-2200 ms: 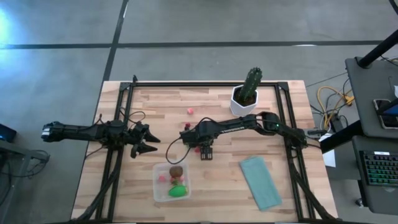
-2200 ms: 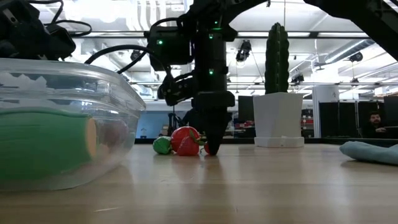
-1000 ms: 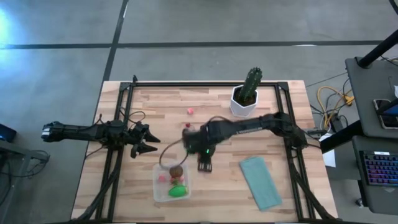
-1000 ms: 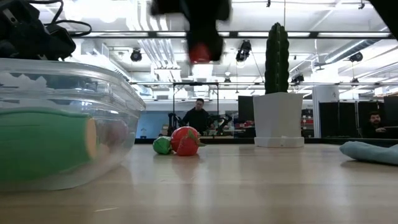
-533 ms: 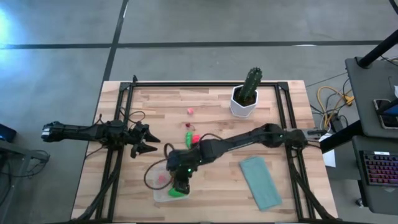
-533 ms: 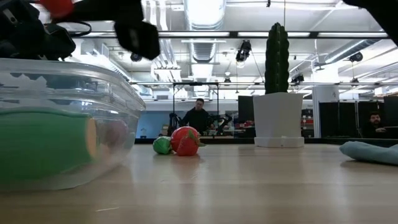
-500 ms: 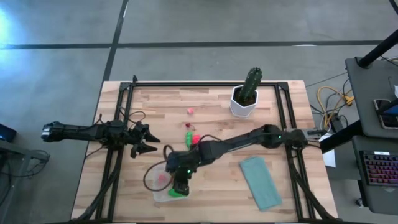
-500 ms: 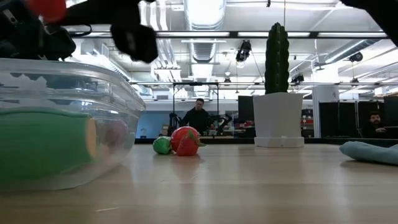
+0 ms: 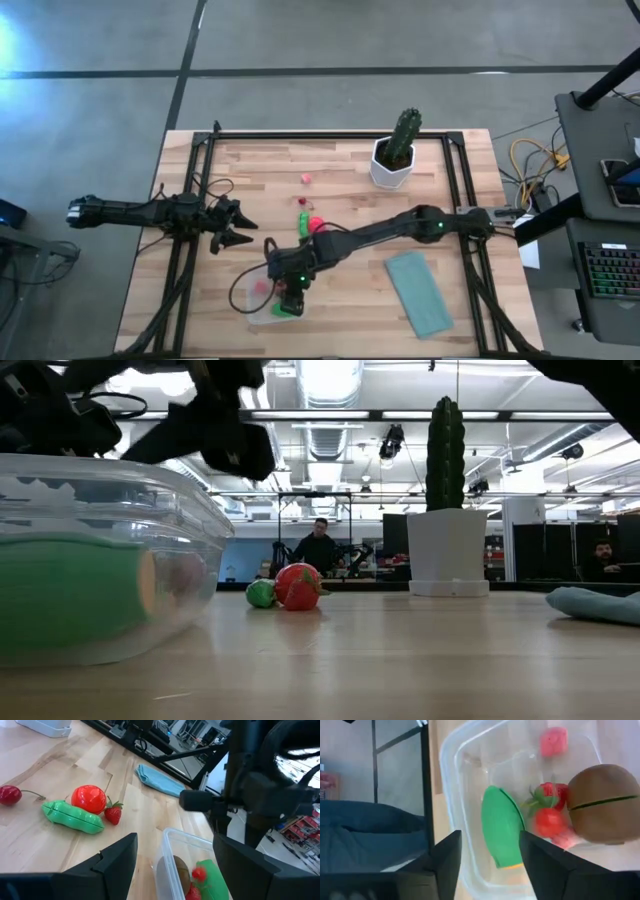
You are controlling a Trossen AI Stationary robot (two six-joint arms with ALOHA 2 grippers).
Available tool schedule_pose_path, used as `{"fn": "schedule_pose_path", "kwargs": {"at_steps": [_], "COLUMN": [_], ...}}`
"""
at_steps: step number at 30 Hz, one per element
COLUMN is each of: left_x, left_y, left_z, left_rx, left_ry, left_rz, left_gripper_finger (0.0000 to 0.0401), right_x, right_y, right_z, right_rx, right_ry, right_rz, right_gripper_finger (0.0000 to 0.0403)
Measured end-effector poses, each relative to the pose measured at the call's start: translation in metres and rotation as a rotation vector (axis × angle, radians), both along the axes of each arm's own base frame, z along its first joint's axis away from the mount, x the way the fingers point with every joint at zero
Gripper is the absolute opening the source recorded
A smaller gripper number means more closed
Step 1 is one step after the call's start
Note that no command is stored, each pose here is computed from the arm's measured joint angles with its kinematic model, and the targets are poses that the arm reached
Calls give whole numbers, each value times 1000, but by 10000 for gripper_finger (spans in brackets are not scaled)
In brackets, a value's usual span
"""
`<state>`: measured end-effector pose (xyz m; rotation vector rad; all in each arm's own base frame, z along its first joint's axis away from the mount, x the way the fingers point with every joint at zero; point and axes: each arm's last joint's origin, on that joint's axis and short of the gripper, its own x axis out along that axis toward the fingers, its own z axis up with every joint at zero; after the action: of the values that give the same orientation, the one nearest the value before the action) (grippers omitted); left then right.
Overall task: Pick and placing Produce into tupperware
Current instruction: Put the red strawberry into the transparent bin
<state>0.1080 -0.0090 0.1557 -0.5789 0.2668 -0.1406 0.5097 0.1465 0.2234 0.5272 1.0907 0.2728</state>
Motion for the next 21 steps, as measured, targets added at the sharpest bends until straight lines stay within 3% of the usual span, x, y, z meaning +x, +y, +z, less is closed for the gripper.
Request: {"fn": "schedule_pose_path", "kwargs": {"at_steps": [2, 6, 8, 11, 13, 17, 21], "left_x": [0, 0, 0, 0, 0, 0, 0], "left_y": [0, 0, 0, 0, 0, 0, 0], "left_z": [0, 0, 0, 0, 0, 0, 0], "left_rx": [0, 0, 0, 0, 0, 0, 0], "left_ry": [1, 0, -1, -1, 0, -1, 0], "left_rz": [0, 0, 0, 0, 0, 0, 0], "left_gripper_finger": [246, 246, 246, 246, 246, 246, 246], "right_x": [-2, -22, -35, -51, -51, -47, -42], "right_y": [-2, -12, -26, -53, -65, -71, -91], "right_z": [10, 35, 38, 26, 16, 11, -7], "right_rx": [-31, -239, -293, -318, -371, -321, -282], "right_ry": [-13, 25, 167, 440, 481, 472, 519], "right_rz": [-22, -185, -306, -390, -403, -408, -508], "right_gripper_finger": [206, 212, 212, 212, 212, 212, 212]}}
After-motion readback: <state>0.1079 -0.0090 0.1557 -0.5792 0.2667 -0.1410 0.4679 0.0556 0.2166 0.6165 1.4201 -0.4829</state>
